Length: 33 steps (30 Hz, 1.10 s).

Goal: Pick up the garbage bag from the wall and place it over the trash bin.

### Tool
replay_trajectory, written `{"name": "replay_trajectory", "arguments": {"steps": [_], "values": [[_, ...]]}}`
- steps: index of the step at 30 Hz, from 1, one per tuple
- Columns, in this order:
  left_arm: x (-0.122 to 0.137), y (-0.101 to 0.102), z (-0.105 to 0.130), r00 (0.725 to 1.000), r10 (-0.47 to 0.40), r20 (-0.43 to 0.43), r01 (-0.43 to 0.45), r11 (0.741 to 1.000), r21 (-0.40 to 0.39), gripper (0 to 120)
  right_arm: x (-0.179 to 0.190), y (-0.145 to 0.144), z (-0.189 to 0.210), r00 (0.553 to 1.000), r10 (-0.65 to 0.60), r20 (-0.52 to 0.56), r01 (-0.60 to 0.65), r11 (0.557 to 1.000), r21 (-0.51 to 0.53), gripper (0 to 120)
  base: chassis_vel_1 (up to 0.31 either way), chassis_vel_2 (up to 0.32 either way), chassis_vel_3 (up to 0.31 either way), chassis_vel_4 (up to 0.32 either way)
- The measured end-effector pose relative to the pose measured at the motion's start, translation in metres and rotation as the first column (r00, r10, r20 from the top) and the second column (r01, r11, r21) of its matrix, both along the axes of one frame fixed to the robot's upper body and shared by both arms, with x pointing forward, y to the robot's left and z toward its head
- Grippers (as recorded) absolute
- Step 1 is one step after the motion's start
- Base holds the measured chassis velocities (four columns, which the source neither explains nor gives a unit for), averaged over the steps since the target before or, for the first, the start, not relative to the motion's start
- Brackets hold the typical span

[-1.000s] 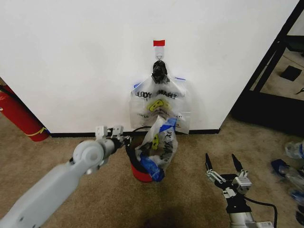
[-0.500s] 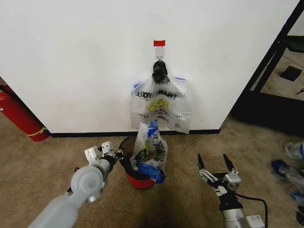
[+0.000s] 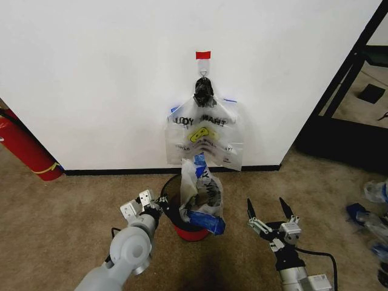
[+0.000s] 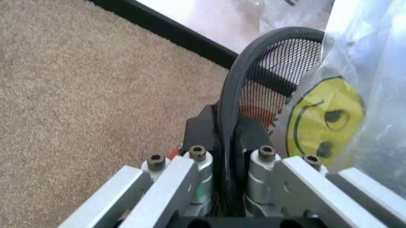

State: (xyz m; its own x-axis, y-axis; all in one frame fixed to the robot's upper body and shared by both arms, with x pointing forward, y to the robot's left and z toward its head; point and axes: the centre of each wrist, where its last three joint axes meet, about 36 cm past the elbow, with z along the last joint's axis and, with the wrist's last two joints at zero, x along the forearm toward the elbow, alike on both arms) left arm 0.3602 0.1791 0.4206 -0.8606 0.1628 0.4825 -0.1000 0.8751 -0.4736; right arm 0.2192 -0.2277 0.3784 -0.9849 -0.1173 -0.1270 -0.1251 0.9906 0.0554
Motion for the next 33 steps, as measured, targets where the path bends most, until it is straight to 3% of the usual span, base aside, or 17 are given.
{"name": "replay_trajectory", "arguments": {"steps": [5, 9, 11, 15, 21, 29, 33], "values": [[-0.006, -0.005, -0.004, 1.000, -0.018, -0.002, 0.018, 1.000, 0.010, 1, 0.000, 0.001, 0.002, 1.000, 0.000, 0.003, 0.000, 1.000, -0.001, 100, 0.000, 0.000, 0.000, 0.000], [-0.012, -0.007, 0.001, 0.998, -0.050, 0.023, 0.050, 0.998, 0.024, 19, 0.000, 0.000, 0.005, 1.000, -0.003, 0.001, 0.003, 1.000, -0.009, 100, 0.000, 0.000, 0.000, 0.000], [-0.013, -0.007, 0.002, 0.998, -0.054, 0.026, 0.053, 0.998, 0.026, 19, 0.000, 0.000, 0.006, 1.000, -0.004, 0.000, 0.004, 1.000, -0.010, 100, 0.000, 0.000, 0.000, 0.000], [-0.018, -0.005, 0.011, 0.996, -0.076, 0.044, 0.074, 0.996, 0.046, 39, 0.001, 0.000, 0.008, 1.000, -0.003, 0.000, 0.003, 1.000, -0.013, 100, 0.000, 0.000, 0.000, 0.000], [-0.024, 0.006, 0.022, 0.995, -0.077, 0.069, 0.071, 0.994, 0.082, 58, 0.003, 0.002, 0.012, 1.000, -0.007, -0.012, 0.006, 1.000, -0.025, 100, 0.000, 0.000, 0.000, 0.000], [-0.042, 0.020, 0.051, 0.978, -0.102, 0.182, 0.069, 0.982, 0.178, 87, 0.009, 0.017, 0.040, 0.994, -0.070, -0.089, 0.065, 0.996, -0.062, 100, 0.000, 0.000, 0.000, 0.000], [-0.054, 0.021, 0.063, 0.966, -0.115, 0.233, 0.066, 0.976, 0.207, 99, 0.019, 0.016, 0.054, 0.989, -0.040, -0.142, 0.028, 0.996, -0.088, 100, 0.000, 0.000, 0.000, 0.000]]}}
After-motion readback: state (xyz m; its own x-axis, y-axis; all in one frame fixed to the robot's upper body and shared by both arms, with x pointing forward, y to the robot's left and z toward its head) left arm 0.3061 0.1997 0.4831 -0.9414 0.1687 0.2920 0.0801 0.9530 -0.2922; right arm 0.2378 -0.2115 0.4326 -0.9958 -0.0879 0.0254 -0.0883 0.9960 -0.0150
